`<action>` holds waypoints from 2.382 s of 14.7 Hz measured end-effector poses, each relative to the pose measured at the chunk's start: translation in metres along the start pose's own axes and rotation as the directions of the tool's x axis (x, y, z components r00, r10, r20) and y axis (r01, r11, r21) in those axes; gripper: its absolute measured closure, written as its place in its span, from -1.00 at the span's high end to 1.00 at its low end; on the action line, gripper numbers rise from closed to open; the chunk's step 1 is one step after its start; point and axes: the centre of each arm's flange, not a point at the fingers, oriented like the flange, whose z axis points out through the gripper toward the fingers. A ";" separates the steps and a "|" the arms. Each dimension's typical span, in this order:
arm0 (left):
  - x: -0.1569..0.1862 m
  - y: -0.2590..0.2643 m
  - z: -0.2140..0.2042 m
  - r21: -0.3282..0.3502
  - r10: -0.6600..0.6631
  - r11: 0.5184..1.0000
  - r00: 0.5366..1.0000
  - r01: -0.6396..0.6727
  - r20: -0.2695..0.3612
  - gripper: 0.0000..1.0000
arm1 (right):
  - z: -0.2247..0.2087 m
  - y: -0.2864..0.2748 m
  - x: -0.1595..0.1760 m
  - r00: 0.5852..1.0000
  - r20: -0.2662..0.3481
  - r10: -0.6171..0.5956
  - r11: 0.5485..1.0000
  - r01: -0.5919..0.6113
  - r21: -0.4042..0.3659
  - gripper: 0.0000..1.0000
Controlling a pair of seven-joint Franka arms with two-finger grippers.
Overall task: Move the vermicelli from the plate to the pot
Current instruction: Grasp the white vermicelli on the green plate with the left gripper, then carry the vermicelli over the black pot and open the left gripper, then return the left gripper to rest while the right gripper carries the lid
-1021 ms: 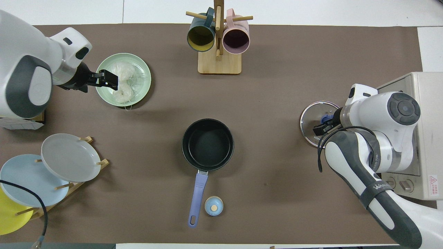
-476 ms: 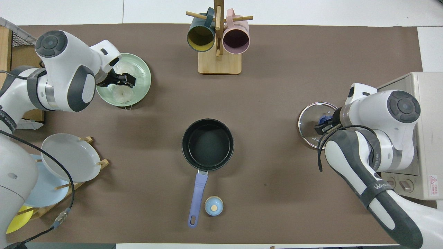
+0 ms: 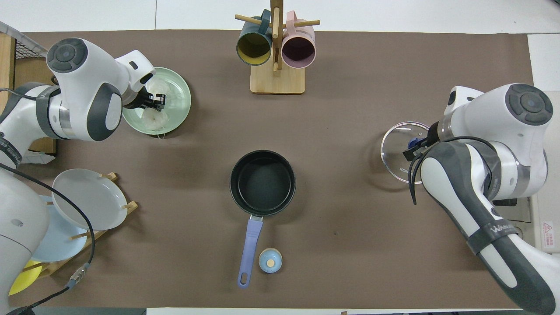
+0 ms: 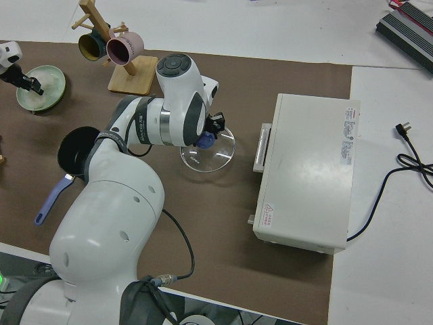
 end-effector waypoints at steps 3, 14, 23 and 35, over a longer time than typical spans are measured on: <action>0.008 -0.001 -0.021 0.001 -0.002 1.000 1.000 0.002 -0.001 -0.52 | -0.021 -0.001 0.006 0.999 0.021 0.028 1.000 -0.028 0.011 0.32; -0.076 0.158 -0.256 -0.180 -0.075 0.978 0.986 0.102 0.151 -0.53 | -0.139 -0.053 -0.022 0.993 0.068 0.093 0.995 -0.095 0.025 0.32; -0.187 0.299 -0.086 -0.131 -0.034 0.990 0.981 0.060 0.189 -0.53 | -0.132 -0.052 -0.023 0.993 0.070 0.097 0.995 -0.099 0.025 0.32; -0.163 0.260 -0.079 -0.140 -0.090 0.984 0.986 0.110 0.143 0.44 | -0.128 -0.075 -0.015 0.982 0.075 0.171 0.985 -0.173 0.015 0.32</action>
